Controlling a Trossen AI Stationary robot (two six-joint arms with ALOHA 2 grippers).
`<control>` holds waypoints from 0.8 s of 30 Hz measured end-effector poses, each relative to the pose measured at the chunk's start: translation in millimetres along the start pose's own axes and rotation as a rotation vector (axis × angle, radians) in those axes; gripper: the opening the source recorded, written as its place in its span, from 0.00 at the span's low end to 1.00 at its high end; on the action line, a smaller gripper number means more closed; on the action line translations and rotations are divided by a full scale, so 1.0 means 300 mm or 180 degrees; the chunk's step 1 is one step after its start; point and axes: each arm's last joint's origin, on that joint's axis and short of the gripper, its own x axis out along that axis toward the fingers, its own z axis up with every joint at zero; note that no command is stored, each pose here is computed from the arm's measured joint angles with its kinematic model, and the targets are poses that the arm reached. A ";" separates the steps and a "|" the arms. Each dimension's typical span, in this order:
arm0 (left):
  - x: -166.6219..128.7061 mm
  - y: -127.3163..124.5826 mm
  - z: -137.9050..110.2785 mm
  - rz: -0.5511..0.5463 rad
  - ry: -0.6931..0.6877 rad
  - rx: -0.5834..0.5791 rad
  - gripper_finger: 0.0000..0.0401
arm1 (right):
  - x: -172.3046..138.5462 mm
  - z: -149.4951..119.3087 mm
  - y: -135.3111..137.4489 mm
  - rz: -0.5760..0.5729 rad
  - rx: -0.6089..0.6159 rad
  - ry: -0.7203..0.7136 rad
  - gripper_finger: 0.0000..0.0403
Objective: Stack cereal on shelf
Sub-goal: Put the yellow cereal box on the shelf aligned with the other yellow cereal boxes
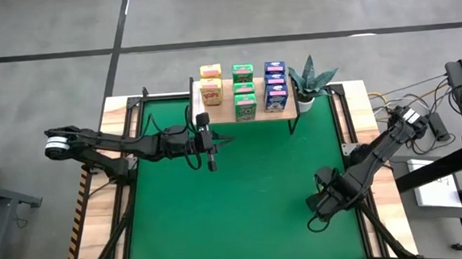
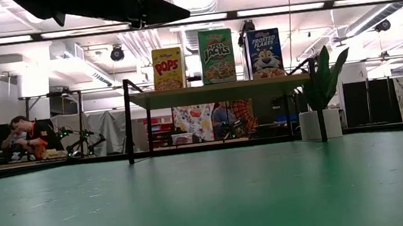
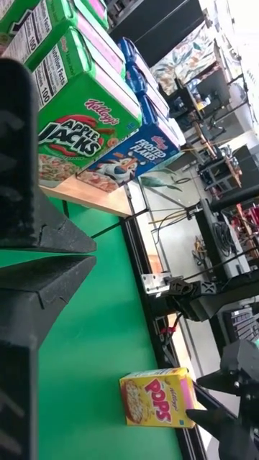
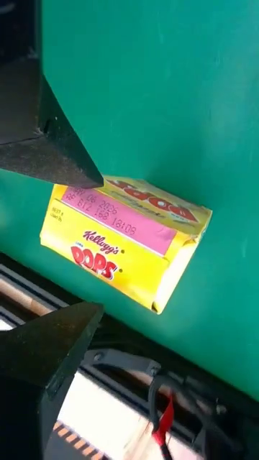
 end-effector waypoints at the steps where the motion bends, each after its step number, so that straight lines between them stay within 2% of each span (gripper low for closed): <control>1: 0.000 0.000 0.000 0.0000 0.0000 0.0000 0.00 | 0.005 -0.001 0.001 0.0021 -0.0005 0.0002 0.66; 9: 0.000 0.000 0.000 0.0000 0.0001 -0.0010 0.00 | 0.069 0.002 0.019 0.0171 -0.0051 -0.0060 0.65; 24: -0.002 -0.006 0.003 -0.0023 -0.0005 -0.0094 0.00 | 0.063 0.005 0.013 0.0219 -0.0247 -0.0101 0.48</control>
